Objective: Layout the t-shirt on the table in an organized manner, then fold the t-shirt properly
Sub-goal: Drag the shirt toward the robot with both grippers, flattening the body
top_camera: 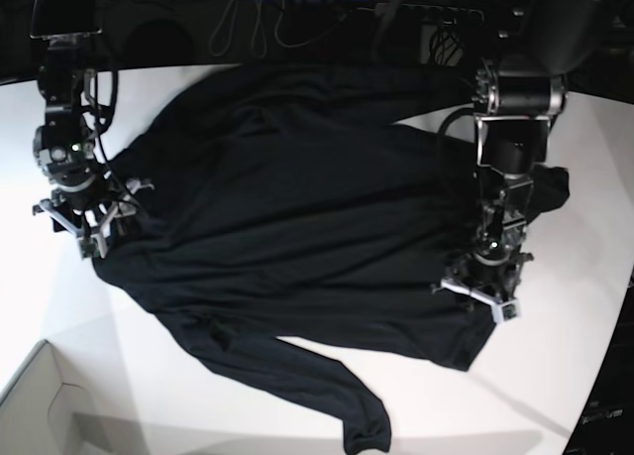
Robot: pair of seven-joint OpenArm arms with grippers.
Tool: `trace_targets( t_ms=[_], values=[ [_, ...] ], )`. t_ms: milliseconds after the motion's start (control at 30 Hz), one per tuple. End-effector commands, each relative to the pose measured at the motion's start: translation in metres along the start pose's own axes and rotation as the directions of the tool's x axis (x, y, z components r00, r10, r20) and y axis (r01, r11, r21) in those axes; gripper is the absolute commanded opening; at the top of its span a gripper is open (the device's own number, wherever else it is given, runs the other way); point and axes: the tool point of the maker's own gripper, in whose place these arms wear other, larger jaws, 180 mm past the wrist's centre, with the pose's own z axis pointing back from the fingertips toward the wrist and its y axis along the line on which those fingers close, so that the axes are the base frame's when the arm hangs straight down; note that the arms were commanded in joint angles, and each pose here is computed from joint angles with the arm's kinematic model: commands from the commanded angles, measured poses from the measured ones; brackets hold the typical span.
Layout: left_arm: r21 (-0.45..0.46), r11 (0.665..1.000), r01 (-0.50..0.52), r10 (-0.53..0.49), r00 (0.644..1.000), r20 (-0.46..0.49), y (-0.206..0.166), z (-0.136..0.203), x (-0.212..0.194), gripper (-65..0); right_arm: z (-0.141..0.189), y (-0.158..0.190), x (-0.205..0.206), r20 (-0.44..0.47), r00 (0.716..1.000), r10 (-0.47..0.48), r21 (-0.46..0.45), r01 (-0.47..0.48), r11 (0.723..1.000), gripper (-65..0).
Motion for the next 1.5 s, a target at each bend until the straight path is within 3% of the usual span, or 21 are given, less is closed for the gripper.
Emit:
trace_targets(
  t_ms=[0,200,367,533,800,933,1200,1333,1467],
  values=[
    [0.035,0.999,0.003,-0.002,1.0,-0.024,0.01,-0.002,0.0,-38.7,0.0,-0.011,0.009,0.027,0.999,0.022,-0.006,-0.022,1.0,-28.1],
    [0.094,0.995,0.026,-0.026,1.0,0.002,0.05,0.0,0.011,-38.8,-0.01,0.003,0.001,-0.001,1.0,0.013,0.063,-0.013,0.998,-28.1],
    [0.096,0.995,0.035,-0.036,0.999,0.012,0.052,0.0,0.016,-38.8,-0.025,0.018,-0.008,-0.04,0.999,-0.004,0.101,0.008,0.995,-28.1],
    [0.11,0.993,0.036,-0.038,0.999,0.02,0.062,0.001,0.021,-38.8,-0.052,0.012,-0.014,-0.1,0.994,-0.053,0.1,0.063,0.993,-28.1],
    [0.125,0.992,0.031,-0.041,0.996,0.078,0.071,-0.003,0.056,-38.8,-0.079,-0.024,0.032,0.029,0.994,-0.102,0.061,0.1,0.993,-28.1],
    [0.094,0.995,0.035,-0.051,0.982,0.18,0.058,0.0,0.097,-38.8,-0.079,-0.035,0.052,0.064,0.993,-0.1,0.044,0.097,0.994,-28.1],
    [0.059,0.996,0.061,-0.075,0.953,0.292,0.053,0.043,0.127,-38.8,-0.08,-0.031,0.054,0.073,0.991,-0.11,0.051,0.107,0.993,-28.1],
    [0.049,0.999,0.012,-0.024,0.967,0.254,0.056,0.081,0.114,-38.8,-0.068,-0.035,0.075,0.136,0.987,-0.089,0.038,0.085,0.996,-28.1],
    [0.039,0.999,-0.007,0.0,0.983,0.185,0.051,0.119,0.07,-38.8,-0.048,-0.035,0.098,0.22,0.974,-0.051,0.023,0.047,0.999,-28.1]
  ],
)
